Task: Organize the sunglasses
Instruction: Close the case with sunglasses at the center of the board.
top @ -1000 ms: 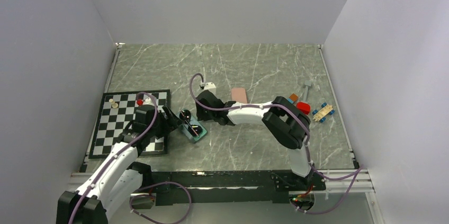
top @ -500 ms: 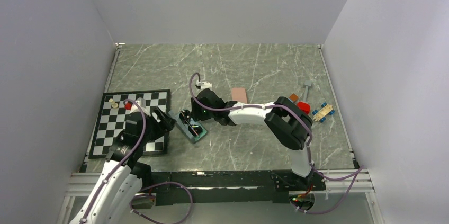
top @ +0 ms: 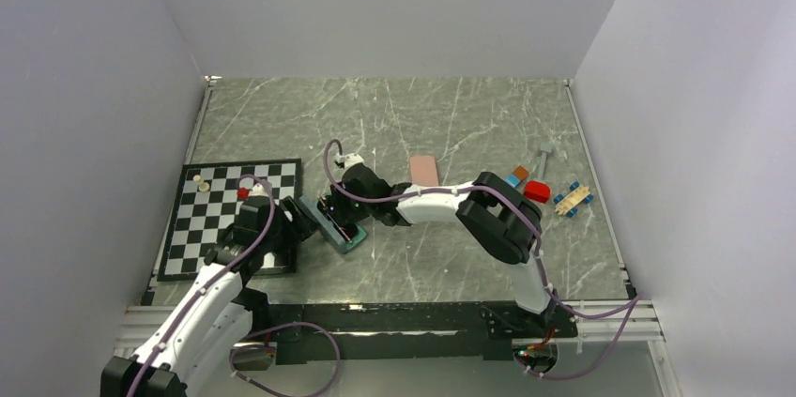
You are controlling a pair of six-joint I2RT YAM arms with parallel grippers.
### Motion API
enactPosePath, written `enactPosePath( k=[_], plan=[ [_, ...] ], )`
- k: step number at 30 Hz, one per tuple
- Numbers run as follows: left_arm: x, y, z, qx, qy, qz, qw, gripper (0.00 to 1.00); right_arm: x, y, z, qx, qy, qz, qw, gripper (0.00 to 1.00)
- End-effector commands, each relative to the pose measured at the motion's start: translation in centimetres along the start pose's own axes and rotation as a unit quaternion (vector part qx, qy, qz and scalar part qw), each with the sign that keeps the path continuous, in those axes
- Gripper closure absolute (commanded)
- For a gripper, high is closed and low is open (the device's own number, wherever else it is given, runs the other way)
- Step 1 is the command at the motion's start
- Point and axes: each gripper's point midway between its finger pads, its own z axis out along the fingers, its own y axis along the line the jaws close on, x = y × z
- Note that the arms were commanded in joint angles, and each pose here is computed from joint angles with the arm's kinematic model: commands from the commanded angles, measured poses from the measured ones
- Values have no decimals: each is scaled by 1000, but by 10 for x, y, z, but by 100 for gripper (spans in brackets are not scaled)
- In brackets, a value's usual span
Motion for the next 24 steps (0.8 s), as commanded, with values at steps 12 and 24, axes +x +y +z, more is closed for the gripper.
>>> enactPosePath(
  k=[12,24],
  plan=[
    [-20,-24,18,24,-8,9,1000,29,-12,-2,-25,24,-29,17,999,56],
    [-20,-23,22,15,-2,12,1000,29,-40,-11,-62,-29,-70,61,995,29]
  ],
)
